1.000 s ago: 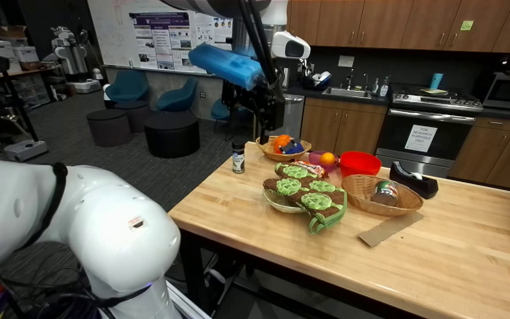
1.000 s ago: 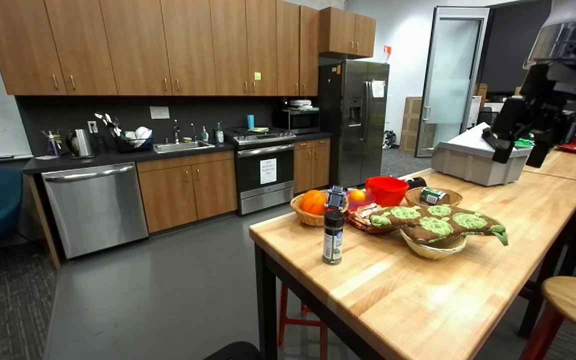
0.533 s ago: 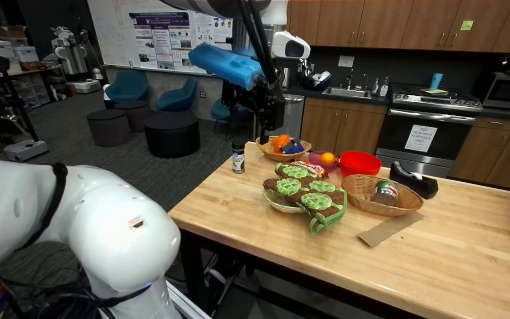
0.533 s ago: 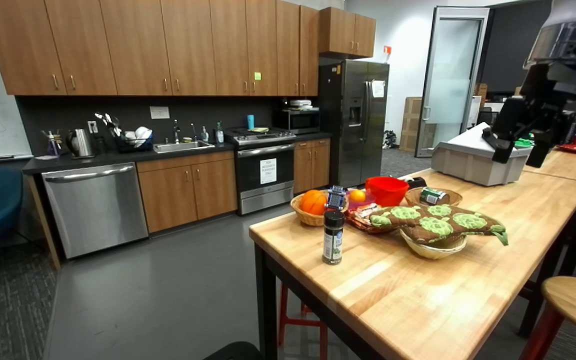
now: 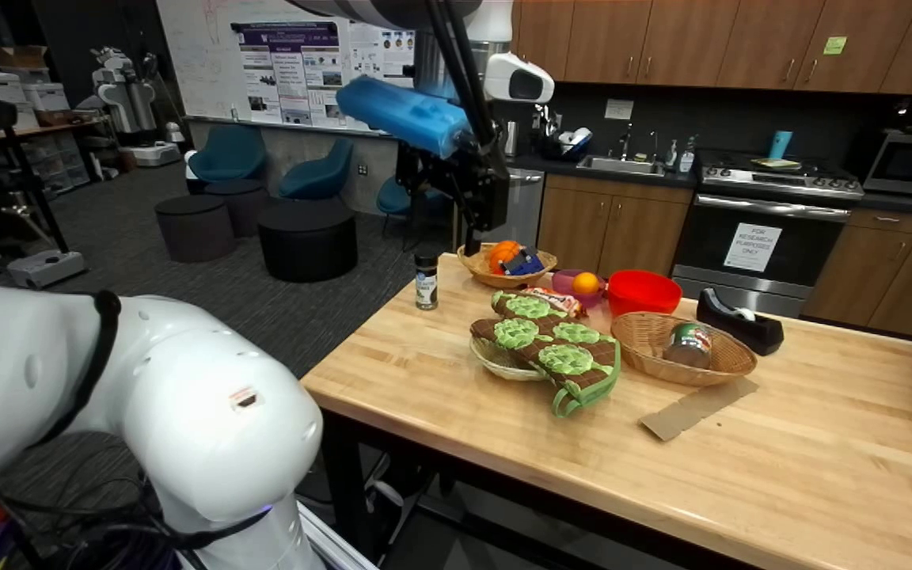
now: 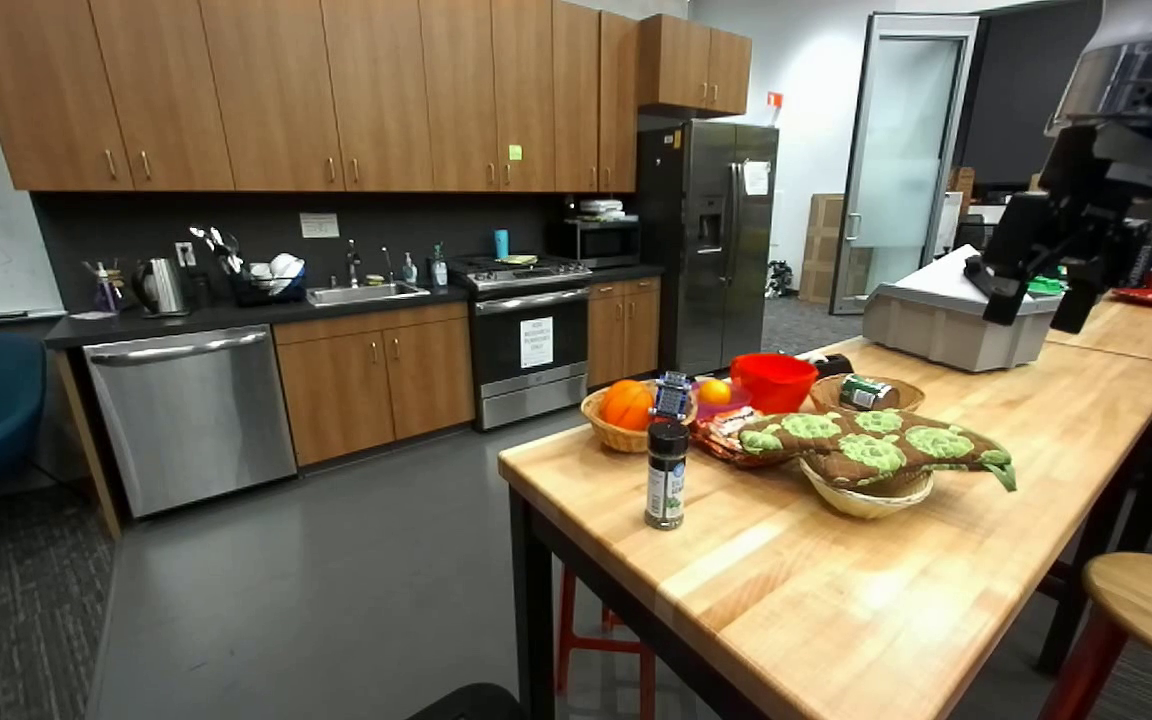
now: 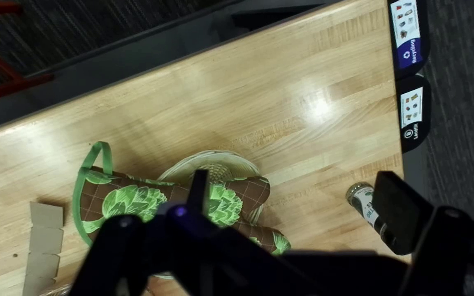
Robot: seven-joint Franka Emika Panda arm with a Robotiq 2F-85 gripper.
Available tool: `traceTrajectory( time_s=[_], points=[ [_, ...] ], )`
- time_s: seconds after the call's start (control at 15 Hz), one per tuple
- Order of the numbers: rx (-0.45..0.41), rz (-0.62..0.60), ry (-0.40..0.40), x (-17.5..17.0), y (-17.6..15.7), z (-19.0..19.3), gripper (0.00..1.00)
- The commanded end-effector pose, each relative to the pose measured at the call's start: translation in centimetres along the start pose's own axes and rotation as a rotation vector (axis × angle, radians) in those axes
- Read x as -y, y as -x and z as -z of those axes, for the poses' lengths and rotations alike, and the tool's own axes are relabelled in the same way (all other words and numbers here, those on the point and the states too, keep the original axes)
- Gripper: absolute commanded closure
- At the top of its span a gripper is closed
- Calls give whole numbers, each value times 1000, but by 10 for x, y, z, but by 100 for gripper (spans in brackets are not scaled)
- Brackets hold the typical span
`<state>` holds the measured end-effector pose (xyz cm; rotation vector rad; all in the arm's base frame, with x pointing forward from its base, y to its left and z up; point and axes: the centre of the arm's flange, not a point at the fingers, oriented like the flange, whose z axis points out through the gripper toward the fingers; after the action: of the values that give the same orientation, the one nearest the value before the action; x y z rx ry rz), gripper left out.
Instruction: Pick up the small ball and put it into the red bowl
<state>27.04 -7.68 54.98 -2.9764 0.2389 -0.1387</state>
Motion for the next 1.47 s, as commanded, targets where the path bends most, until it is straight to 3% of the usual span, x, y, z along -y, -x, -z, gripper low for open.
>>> traceTrajectory(
  time_s=[0.0,0.87,1.07,1.4],
  points=[
    [-12,19,20,5,-4,7,0],
    [-52,95,110,-1,-54,-35,0],
    [-16,97,151,-2,-63,-59,0],
    [120,136,223,11,-72,-121,0]
  ],
)
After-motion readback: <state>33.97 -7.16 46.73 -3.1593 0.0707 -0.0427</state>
